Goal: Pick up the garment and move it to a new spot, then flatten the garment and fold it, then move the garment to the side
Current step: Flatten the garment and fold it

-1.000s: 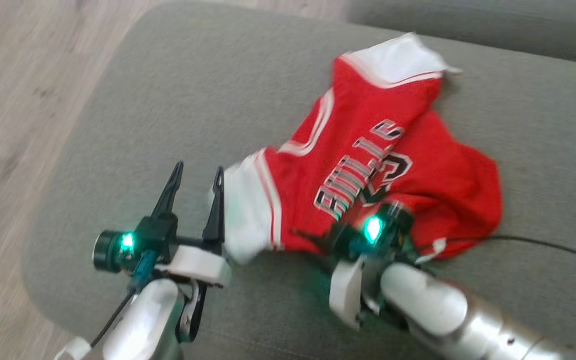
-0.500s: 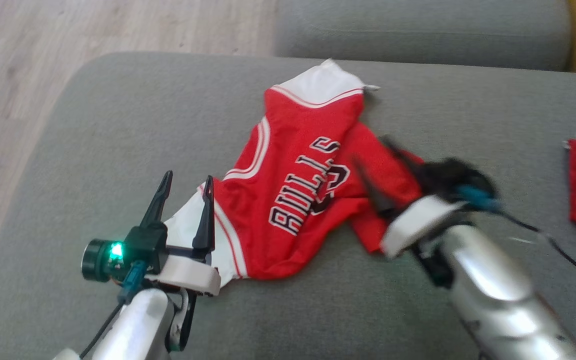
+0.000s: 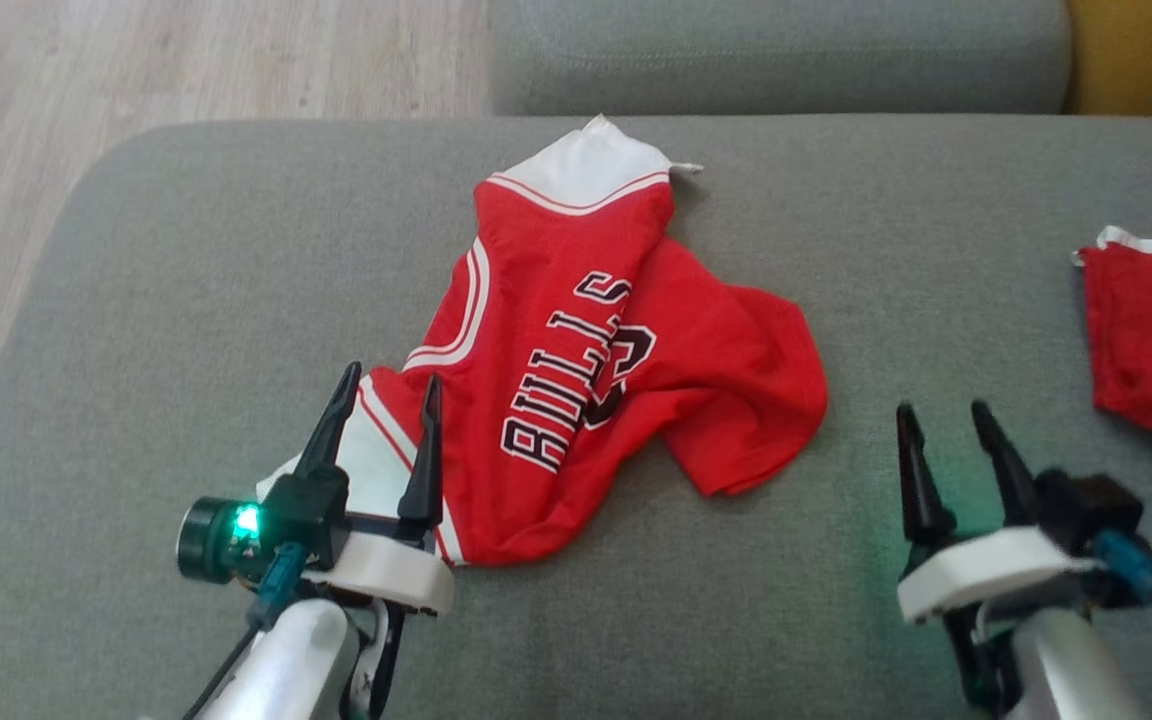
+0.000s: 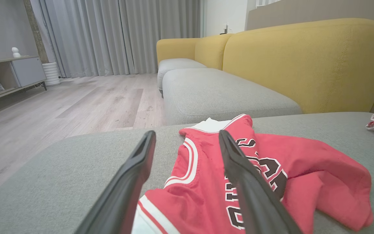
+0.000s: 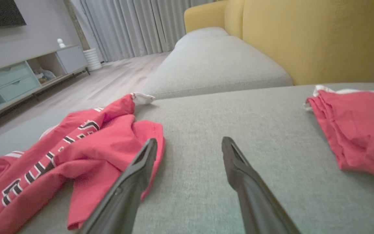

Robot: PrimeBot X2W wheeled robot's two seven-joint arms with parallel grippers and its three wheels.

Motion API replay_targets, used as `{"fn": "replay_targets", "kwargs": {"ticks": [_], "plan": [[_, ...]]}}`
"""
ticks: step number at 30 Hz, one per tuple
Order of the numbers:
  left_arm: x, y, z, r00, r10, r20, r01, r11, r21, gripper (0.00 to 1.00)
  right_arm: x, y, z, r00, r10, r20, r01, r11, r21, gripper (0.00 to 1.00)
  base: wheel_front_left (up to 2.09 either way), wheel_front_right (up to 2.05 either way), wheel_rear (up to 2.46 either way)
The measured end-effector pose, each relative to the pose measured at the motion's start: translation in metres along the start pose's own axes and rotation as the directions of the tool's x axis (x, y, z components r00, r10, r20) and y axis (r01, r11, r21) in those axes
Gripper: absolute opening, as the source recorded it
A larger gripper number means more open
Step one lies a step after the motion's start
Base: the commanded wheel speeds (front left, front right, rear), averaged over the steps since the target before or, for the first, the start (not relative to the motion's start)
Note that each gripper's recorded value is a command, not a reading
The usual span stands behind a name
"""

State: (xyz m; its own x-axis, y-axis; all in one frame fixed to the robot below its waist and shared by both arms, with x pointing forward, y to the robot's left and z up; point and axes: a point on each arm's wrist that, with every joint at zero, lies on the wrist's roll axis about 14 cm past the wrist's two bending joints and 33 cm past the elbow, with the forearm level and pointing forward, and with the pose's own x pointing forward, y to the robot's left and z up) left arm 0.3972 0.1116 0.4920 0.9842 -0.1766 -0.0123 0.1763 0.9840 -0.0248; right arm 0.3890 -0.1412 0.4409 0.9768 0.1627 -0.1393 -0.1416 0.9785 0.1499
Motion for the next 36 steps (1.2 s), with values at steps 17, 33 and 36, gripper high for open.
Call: {"fn": "replay_targets", "kwargs": {"ticks": [17,33,36], "plan": [[0.008,0.035,-0.029,0.992,0.090,-0.083,-0.090,0.996,0.004,1.00,0.102,0.037,-0.048,0.915,0.100,-0.390,-0.106,0.994,0.007,1.00,0.00,0.00,0.00],[0.003,0.040,-0.030,0.990,0.111,-0.090,-0.111,0.994,-0.003,1.00,0.124,0.014,-0.027,0.940,0.037,-0.339,-0.102,0.979,-0.174,0.00,0.00,0.00,0.00],[0.004,0.036,-0.023,0.993,0.101,-0.066,-0.101,0.995,-0.005,1.00,0.133,-0.015,0.013,0.970,-0.022,-0.241,-0.040,0.967,-0.250,0.00,0.00,0.00,0.00]]}}
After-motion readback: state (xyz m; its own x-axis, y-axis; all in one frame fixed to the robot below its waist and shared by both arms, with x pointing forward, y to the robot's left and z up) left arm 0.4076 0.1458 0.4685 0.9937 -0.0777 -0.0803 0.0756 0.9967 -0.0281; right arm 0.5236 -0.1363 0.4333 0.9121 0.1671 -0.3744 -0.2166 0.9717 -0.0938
